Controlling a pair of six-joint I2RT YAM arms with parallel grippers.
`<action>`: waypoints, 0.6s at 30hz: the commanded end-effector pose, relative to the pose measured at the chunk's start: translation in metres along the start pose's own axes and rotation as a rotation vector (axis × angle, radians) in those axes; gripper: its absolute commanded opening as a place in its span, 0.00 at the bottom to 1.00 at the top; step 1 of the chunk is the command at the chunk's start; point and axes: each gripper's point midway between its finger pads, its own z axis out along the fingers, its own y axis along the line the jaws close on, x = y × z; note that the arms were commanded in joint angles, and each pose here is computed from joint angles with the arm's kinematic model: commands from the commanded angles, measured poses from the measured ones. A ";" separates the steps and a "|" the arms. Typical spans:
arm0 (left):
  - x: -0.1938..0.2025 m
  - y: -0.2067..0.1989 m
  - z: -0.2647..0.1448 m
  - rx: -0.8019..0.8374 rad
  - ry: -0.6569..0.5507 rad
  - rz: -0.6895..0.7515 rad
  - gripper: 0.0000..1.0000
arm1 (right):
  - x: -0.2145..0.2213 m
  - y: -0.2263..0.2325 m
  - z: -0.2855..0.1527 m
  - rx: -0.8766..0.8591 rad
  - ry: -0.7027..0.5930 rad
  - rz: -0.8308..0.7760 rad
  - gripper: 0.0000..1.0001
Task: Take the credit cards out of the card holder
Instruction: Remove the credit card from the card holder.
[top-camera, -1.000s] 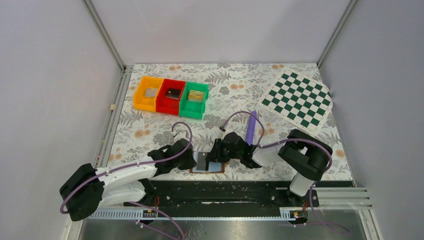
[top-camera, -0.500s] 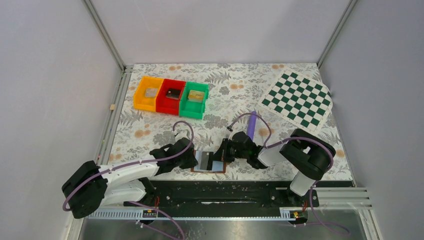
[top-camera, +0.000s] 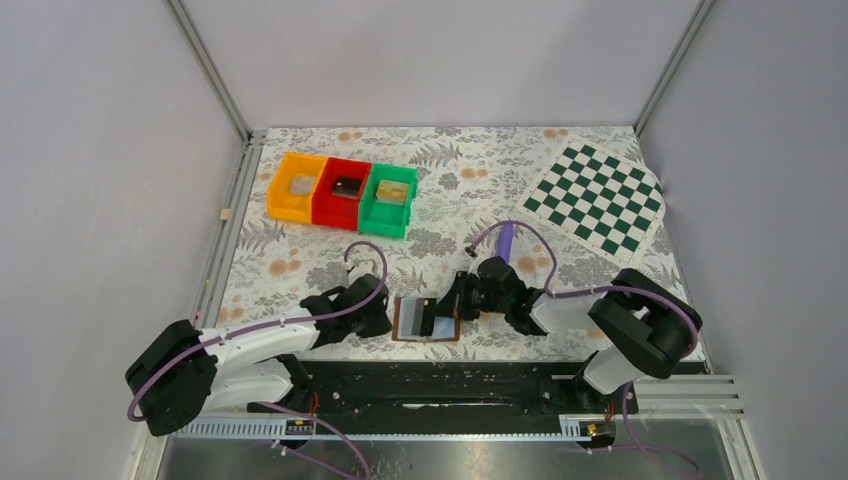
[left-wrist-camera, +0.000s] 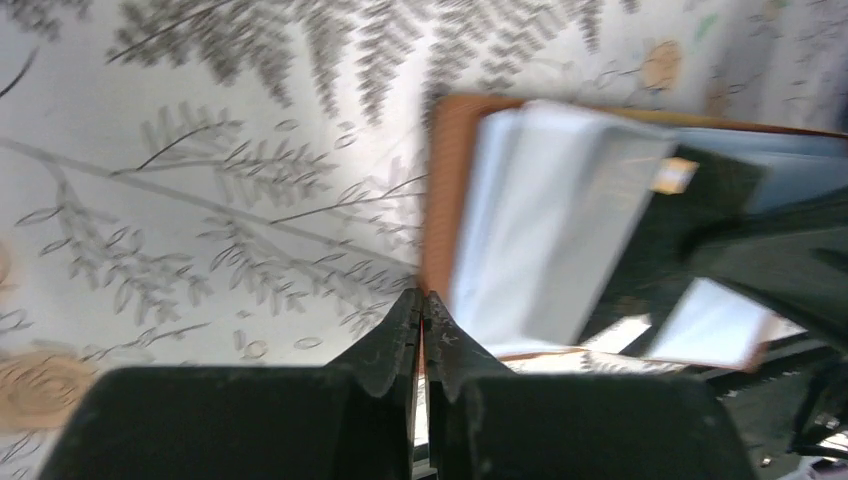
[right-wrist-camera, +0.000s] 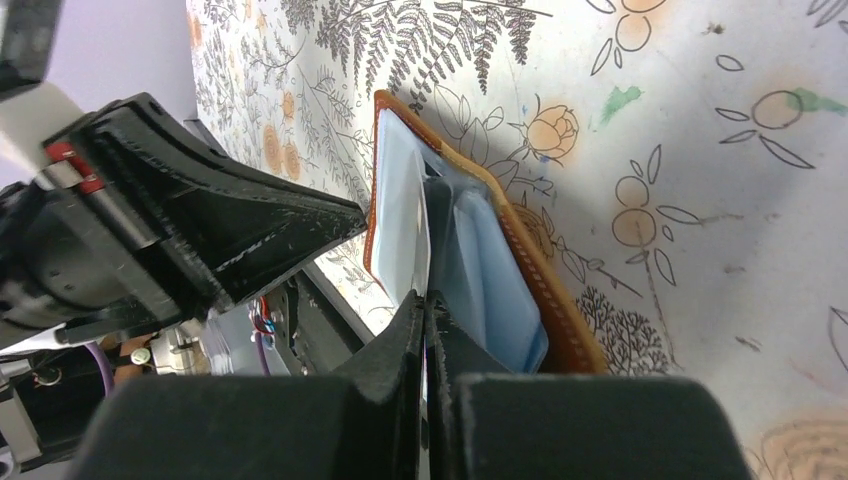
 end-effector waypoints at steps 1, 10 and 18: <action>0.008 0.029 -0.005 -0.120 0.029 0.033 0.04 | -0.008 -0.004 -0.015 0.055 -0.024 -0.038 0.00; 0.006 0.020 -0.007 -0.086 0.036 0.028 0.06 | -0.009 0.004 -0.015 0.042 -0.007 -0.046 0.00; -0.010 -0.032 -0.029 0.180 -0.020 0.023 0.09 | -0.004 0.018 0.003 -0.073 0.030 0.022 0.00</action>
